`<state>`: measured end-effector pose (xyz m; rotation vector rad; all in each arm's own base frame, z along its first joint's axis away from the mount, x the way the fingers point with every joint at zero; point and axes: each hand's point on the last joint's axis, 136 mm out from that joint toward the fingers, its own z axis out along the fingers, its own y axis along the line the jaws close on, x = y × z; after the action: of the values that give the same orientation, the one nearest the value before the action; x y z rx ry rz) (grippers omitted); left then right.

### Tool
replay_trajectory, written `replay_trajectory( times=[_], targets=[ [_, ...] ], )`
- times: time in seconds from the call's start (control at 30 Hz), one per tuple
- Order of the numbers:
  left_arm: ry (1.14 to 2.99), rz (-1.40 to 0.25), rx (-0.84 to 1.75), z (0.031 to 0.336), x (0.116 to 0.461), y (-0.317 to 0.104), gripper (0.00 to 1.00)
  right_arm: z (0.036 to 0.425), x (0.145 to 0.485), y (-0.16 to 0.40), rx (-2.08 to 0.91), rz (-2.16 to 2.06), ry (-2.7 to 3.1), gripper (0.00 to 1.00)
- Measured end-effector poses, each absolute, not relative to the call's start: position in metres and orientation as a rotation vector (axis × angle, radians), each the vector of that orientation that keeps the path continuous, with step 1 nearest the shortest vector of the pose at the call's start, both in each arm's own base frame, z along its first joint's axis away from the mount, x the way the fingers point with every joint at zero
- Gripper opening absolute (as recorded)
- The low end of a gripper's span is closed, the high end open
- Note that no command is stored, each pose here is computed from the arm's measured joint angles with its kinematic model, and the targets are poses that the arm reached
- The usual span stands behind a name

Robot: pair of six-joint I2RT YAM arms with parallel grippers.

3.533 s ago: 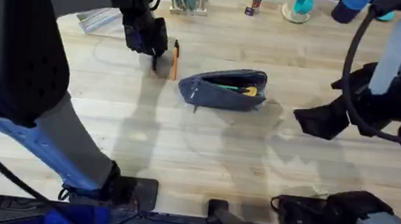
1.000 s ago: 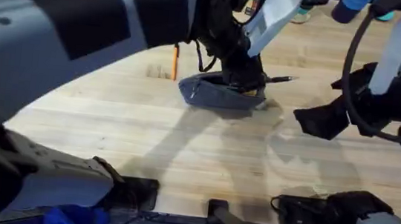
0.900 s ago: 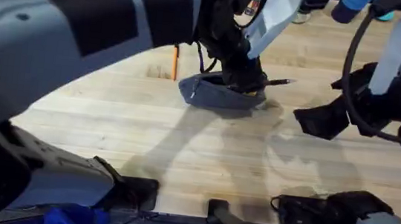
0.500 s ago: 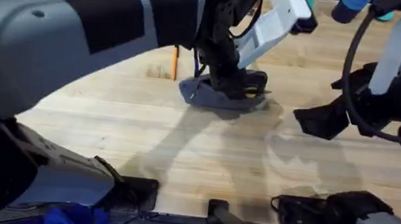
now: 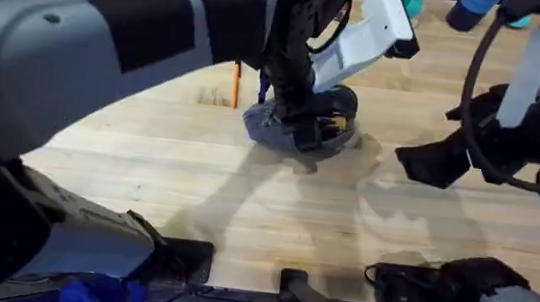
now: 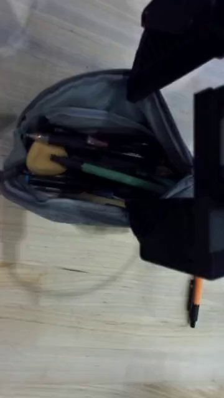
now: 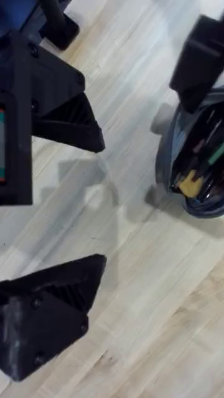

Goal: Unzip the bag, pick up the pens from the table one at a time and place them inside, then zip the bag closed.

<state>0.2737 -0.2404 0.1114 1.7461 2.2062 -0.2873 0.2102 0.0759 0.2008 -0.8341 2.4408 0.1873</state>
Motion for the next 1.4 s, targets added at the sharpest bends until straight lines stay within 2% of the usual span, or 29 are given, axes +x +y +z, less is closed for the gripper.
replay_trajectory(
  times=[0.07, 0.47, 0.57, 0.67, 0.83, 0.97, 1.17, 1.4],
  targets=[
    [2.202, -0.283, 1.749, 0.111, 0.274, -0.240, 0.990, 0.201, 0.210, 0.076, -0.834, 0.187, 2.441, 0.998],
    [2.174, -0.264, 1.730, 0.117, 0.281, -0.243, 0.995, 0.201, 0.210, 0.076, -0.834, 0.187, 2.441, 0.998],
    [2.143, -0.256, 1.700, 0.132, 0.286, -0.246, 0.995, 0.201, 0.210, 0.076, -0.834, 0.187, 2.441, 0.998],
    [2.088, -0.242, 1.630, 0.163, 0.293, -0.249, 0.995, 0.201, 0.210, 0.076, -0.834, 0.187, 2.441, 0.998],
    [2.062, -0.204, 1.426, 0.217, 0.299, -0.243, 0.993, 0.201, 0.210, 0.076, -0.834, 0.187, 2.441, 0.998],
    [2.126, -0.140, 1.225, 0.237, 0.305, -0.226, 0.993, 0.201, 0.210, 0.076, -0.834, 0.187, 2.441, 0.998],
    [2.307, -0.038, 0.821, 0.240, 0.325, -0.187, 0.993, 0.201, 0.210, 0.076, -0.834, 0.187, 2.441, 0.998],
    [2.490, -0.022, 0.290, 0.230, 0.341, -0.120, 0.993, 0.201, 0.210, 0.076, -0.834, 0.187, 2.441, 0.997]
  ],
)
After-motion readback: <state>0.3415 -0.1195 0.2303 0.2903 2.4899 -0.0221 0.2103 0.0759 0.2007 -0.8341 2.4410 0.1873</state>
